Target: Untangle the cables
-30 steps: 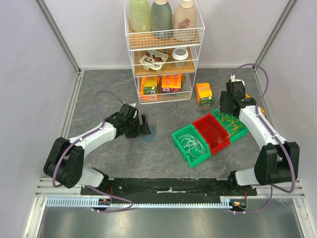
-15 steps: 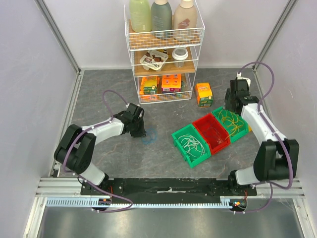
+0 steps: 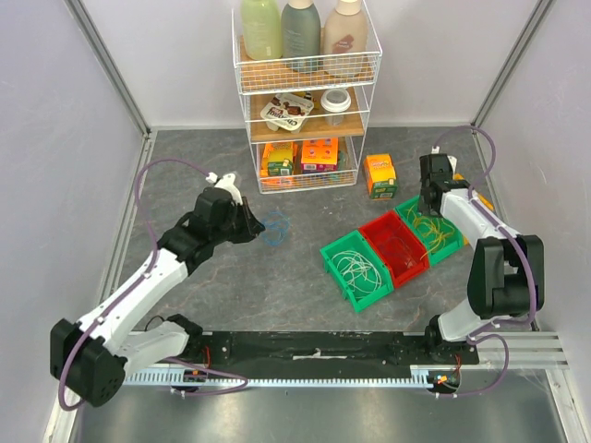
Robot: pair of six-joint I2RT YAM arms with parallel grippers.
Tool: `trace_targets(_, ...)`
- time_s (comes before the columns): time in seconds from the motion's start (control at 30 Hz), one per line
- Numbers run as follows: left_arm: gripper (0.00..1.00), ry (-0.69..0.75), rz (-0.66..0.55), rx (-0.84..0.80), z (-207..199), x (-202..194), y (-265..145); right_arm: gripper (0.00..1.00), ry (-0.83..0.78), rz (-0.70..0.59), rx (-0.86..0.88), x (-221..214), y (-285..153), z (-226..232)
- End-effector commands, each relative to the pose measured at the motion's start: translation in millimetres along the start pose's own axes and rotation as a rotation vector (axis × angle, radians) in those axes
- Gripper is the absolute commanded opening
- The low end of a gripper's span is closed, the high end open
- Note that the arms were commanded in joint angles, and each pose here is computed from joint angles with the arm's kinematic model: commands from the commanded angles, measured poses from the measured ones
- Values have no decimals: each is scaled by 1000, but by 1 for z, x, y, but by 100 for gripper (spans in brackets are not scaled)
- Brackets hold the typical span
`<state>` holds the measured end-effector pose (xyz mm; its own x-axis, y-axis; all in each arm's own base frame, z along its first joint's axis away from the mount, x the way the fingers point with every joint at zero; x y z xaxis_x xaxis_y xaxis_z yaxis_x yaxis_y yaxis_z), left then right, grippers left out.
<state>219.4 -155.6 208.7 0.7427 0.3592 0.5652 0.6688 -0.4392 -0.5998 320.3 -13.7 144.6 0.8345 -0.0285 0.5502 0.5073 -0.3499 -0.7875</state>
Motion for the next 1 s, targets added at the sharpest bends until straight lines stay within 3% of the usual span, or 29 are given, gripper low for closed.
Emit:
trace_targets(0.0, 2, 88, -36, -50, -9, 8, -29, 5, 2, 29, 87, -14, 13, 14)
trace_targets(0.03, 2, 95, -49, -58, -11, 10, -36, 0, 2, 43, 123, -19, 15, 19)
trace_targets(0.13, 2, 120, -90, -78, -14, 15, -52, 0, 9, 76, 225, -30, 18, 32)
trace_targets(0.33, 2, 157, -151, -106, -18, 22, -71, 0, -17, 100, 164, -32, 18, 25)
trace_targets(0.63, 2, 163, -136, -127, -20, 21, -71, 31, -14, -33, 137, 18, -43, 3)
trace_targets(0.8, 2, 155, -117, -167, -26, 19, -74, 56, 3, -77, 137, 19, -74, -10)
trace_targets(0.9, 2, 159, -98, -216, -34, 19, -78, 61, -13, -97, 159, 18, -90, -14)
trace_targets(0.97, 2, 165, -80, -272, -41, 19, -83, 62, -69, -159, 266, 22, -110, -2)
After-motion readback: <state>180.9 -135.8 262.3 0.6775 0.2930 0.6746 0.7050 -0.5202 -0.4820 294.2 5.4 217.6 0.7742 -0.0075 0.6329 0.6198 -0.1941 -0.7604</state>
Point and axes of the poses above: each gripper's point midway between its finger pads, its own y axis out along the fingers, its own z axis along the line the jaws close on, x = y × z, the point moved 7 cm from there along -y, back along the fingers, and after that the axes turned 9 degrees about -y, right-handed, at the moved point
